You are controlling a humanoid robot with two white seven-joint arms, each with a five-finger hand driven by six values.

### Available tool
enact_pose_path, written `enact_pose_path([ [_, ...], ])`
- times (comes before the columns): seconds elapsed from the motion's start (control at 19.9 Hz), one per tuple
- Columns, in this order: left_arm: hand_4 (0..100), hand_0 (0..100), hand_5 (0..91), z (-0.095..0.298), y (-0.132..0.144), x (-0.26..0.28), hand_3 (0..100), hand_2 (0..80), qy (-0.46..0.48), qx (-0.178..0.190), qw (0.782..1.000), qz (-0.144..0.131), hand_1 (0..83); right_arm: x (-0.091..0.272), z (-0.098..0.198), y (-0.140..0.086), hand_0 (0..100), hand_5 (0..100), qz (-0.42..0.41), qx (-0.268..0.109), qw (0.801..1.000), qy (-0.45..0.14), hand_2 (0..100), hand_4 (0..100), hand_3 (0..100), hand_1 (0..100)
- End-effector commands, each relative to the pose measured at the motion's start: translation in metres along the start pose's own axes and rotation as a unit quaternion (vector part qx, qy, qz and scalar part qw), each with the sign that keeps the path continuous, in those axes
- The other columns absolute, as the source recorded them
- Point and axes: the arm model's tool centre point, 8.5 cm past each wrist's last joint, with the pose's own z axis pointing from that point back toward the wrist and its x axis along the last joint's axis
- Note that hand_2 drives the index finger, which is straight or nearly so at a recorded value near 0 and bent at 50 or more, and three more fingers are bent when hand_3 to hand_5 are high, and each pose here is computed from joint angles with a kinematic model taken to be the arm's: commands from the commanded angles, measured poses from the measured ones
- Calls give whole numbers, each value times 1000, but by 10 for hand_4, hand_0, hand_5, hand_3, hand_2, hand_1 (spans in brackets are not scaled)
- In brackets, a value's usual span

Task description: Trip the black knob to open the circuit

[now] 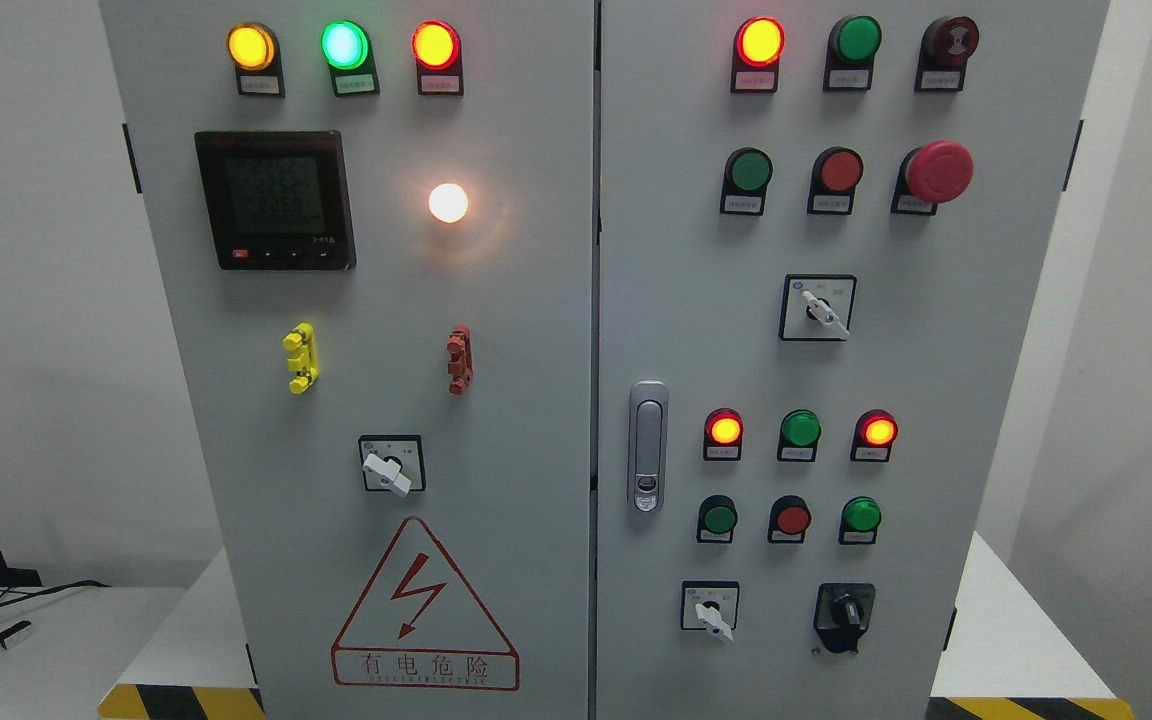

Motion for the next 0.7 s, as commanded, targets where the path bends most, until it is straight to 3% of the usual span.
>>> enact_pose_path([
  [0.0, 0, 120, 0, 0, 0, 0, 0, 0, -1, -2, 1000, -15, 389, 148, -55, -12, 212, 954, 58, 1, 981, -183, 369, 1000, 1000, 554],
  [0.3, 0, 120, 0, 0, 0, 0, 0, 0, -1, -2, 1000, -15, 389, 198, -96, -22, 260, 959, 78, -2, 975, -209, 377, 1000, 1000, 550],
  [0.65, 0, 120, 0, 0, 0, 0, 0, 0, 0, -2, 1000, -15, 389, 224, -120, -1, 289, 960, 63, 16, 972, -227, 377, 1000, 1000, 540],
])
